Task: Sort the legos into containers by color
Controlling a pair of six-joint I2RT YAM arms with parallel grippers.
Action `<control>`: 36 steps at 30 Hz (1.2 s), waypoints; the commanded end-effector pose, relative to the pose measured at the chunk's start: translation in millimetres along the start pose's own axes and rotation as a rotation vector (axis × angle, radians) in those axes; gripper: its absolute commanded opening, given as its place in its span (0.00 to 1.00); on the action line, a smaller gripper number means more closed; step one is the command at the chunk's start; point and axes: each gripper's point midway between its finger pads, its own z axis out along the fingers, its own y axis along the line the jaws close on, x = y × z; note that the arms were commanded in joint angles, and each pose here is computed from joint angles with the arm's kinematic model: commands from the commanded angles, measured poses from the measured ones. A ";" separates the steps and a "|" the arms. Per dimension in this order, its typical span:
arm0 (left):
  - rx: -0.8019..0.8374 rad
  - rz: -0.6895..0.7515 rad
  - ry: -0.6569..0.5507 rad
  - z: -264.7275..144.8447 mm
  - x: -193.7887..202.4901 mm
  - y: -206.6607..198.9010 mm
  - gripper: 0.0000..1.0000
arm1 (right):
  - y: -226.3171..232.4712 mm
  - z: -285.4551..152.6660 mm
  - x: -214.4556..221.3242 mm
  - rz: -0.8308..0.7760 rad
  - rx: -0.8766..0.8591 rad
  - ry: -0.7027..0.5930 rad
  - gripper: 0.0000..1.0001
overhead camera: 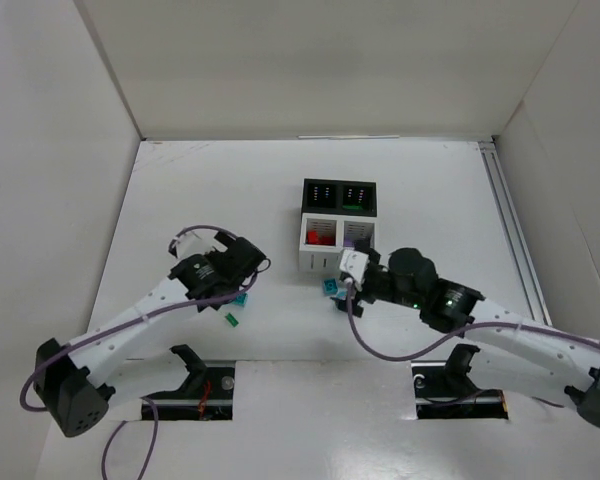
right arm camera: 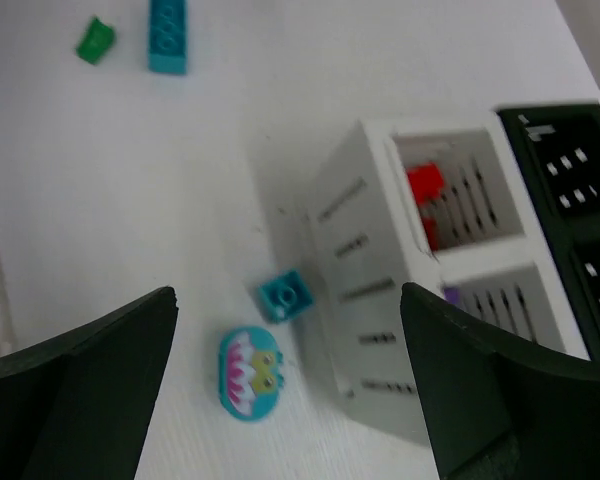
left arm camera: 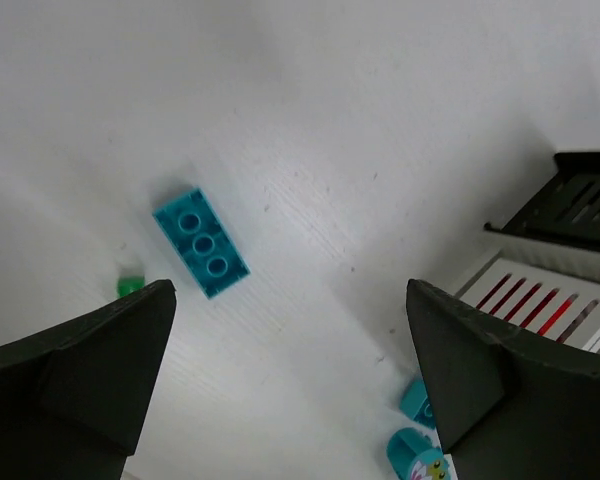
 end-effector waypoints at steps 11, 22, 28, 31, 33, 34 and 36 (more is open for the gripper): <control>0.129 0.031 -0.210 -11.6 -99.1 1.1 0.99 | 138.9 157.7 -74.7 -0.095 -0.196 -0.154 0.88; 0.170 0.038 -0.199 -24.9 -106.7 -14.4 0.99 | 179.0 243.4 -63.9 -0.091 -0.251 -0.085 0.82; 0.183 0.039 -0.205 -29.1 -109.8 -15.9 0.99 | 193.0 264.7 -44.0 -0.045 -0.270 -0.042 0.79; 0.186 0.049 -0.198 -28.7 -107.5 -13.9 0.99 | 192.2 272.0 -37.6 -0.023 -0.244 -0.023 0.75; 0.193 0.044 -0.201 -30.6 -108.6 -13.8 0.99 | 191.9 273.7 -32.3 -0.013 -0.233 -0.009 0.68; 0.196 0.038 -0.211 -32.2 -111.2 -13.1 0.99 | 189.7 274.1 -31.7 -0.004 -0.218 -0.005 0.62; 0.197 0.028 -0.210 -32.3 -111.2 -13.4 0.99 | 188.3 273.4 -26.0 -0.006 -0.207 0.009 0.59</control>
